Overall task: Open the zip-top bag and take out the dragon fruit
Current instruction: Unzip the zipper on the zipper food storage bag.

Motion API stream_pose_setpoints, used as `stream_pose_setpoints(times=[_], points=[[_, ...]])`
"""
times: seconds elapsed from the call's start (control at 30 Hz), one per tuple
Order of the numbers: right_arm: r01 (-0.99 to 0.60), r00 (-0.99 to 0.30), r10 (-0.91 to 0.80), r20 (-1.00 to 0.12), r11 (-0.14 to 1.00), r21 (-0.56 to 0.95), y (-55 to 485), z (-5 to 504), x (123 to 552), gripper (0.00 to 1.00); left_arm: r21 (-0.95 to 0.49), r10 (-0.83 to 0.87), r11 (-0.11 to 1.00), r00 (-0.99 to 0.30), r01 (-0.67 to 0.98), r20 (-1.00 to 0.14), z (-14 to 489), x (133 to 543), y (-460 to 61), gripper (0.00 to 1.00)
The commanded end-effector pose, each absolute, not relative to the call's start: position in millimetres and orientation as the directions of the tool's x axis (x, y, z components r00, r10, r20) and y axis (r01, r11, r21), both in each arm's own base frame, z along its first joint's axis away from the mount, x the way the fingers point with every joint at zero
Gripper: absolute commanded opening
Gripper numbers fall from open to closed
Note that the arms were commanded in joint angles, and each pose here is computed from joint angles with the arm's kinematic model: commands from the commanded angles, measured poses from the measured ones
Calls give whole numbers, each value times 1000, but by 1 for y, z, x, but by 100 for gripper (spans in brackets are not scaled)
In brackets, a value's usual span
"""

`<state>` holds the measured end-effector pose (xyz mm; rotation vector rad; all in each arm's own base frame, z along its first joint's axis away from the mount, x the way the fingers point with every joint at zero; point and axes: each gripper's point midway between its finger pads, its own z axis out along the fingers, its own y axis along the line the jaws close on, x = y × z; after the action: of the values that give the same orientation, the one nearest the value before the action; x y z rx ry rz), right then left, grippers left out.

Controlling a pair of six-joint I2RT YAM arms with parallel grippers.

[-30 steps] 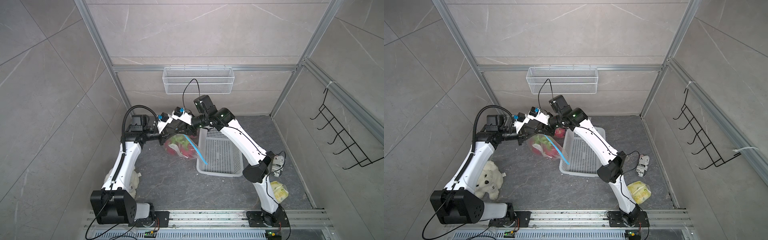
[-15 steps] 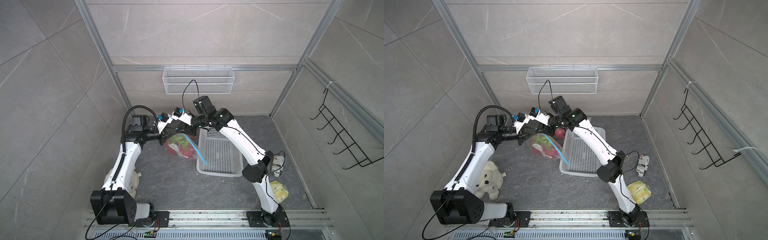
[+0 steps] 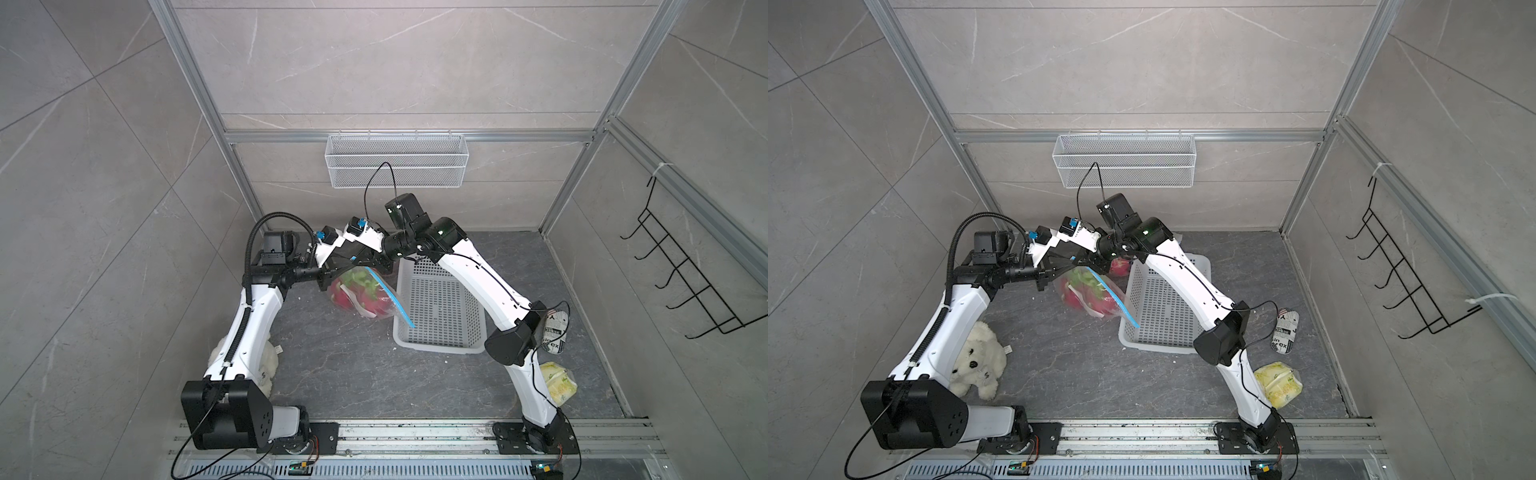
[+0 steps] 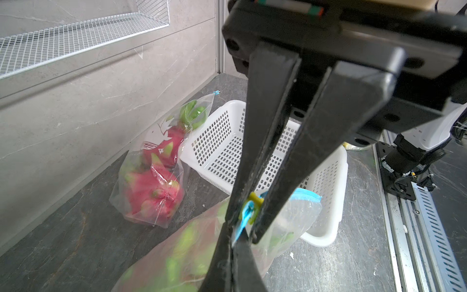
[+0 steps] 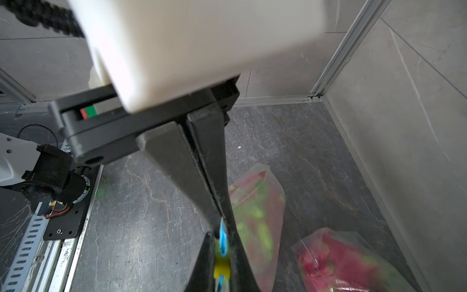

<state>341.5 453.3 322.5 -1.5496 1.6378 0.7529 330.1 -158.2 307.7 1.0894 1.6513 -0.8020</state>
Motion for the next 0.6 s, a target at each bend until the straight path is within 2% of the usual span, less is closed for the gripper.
stream_pose_setpoints(times=[0.0, 0.23, 0.57], points=[[-991, -53, -608, -792, 128, -32, 444, 305, 338, 6, 85, 260, 372, -16, 924, -966, 342, 320, -161, 0], [-991, -97, -637, -765, 133, 15, 437, 287, 331, 6, 143, 258, 445, 27, 884, -966, 348, 327, -152, 0], [-988, -125, -650, -750, 150, 35, 426, 279, 322, 9, 160, 258, 481, 35, 862, -966, 349, 331, -147, 0]])
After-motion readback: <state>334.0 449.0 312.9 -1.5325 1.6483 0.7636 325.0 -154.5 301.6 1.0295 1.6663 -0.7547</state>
